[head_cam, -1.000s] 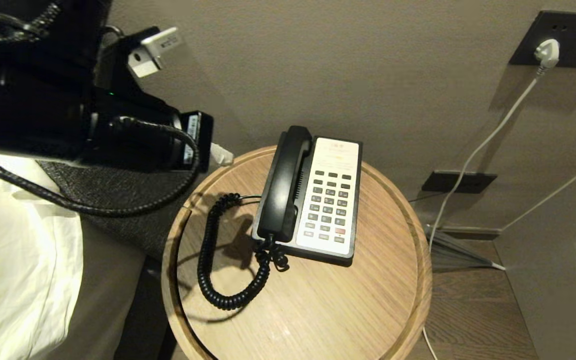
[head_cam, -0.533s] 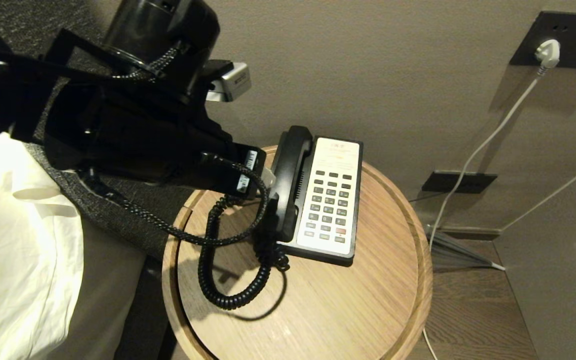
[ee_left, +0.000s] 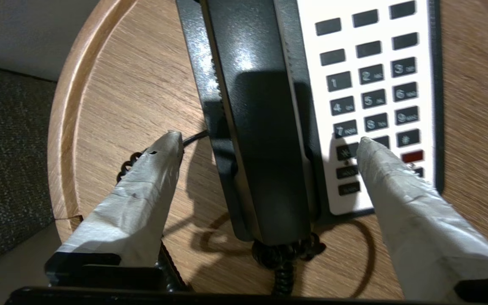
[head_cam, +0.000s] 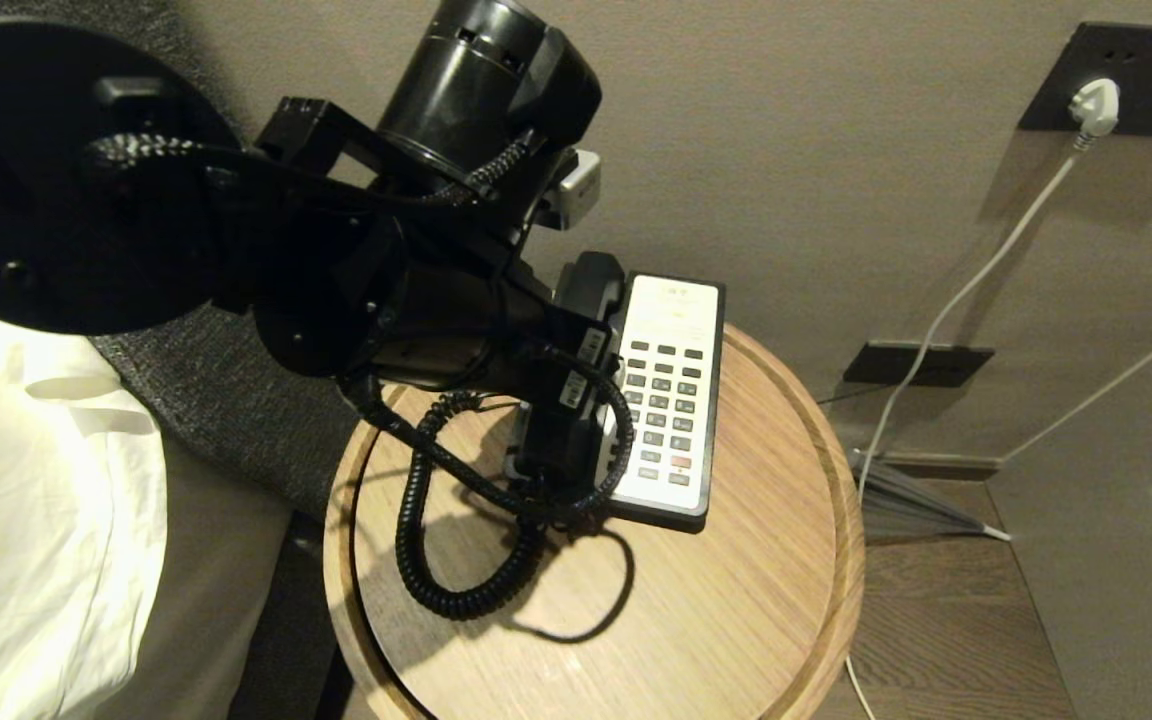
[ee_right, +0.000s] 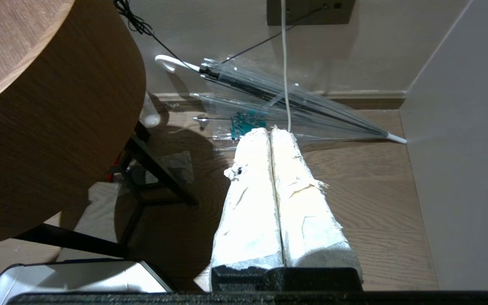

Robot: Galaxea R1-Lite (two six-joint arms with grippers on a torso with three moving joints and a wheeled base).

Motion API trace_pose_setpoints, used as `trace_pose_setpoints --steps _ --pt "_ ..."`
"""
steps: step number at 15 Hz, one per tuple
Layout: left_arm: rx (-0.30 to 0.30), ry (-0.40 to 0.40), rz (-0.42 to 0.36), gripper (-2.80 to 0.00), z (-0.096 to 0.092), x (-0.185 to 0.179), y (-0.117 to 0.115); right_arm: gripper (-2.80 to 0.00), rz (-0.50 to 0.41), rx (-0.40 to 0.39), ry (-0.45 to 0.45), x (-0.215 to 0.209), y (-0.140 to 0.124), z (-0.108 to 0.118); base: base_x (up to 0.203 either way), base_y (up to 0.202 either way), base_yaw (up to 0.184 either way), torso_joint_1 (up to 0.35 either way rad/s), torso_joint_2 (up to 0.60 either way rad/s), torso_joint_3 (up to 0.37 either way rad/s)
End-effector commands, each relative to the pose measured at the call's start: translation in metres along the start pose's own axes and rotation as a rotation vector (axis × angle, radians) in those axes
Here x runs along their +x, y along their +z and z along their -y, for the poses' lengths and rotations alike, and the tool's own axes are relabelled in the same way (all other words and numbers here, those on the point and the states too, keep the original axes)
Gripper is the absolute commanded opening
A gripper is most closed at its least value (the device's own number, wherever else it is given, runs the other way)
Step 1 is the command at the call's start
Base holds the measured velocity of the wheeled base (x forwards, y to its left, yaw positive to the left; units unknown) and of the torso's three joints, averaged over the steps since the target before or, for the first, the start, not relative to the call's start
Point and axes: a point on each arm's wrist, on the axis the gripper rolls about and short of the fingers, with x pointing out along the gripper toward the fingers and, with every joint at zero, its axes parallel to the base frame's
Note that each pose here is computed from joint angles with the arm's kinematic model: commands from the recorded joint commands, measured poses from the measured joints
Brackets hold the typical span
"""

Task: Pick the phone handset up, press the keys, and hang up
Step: Pick up the desk phone handset

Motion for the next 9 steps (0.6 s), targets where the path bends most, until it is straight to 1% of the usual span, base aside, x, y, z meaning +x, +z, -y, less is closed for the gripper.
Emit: trace_pose_setpoints --steps 1,6,9 --pt "0.008 0.015 -0.020 0.00 0.003 0.008 -0.002 -2.80 0.002 0.000 0.000 0.000 0.000 0.000 0.000 0.000 0.000 0.000 0.00 0.000" --pt "-0.026 0.027 -0.046 0.00 0.008 0.023 -0.005 -2.80 0.002 0.000 0.000 0.000 0.000 0.000 0.000 0.000 0.000 0.000 0.00 0.000" --pt "-0.036 0.040 -0.055 0.00 0.003 0.027 -0.006 -2.80 0.002 0.000 0.000 0.000 0.000 0.000 0.000 0.000 0.000 0.000 0.00 0.000"
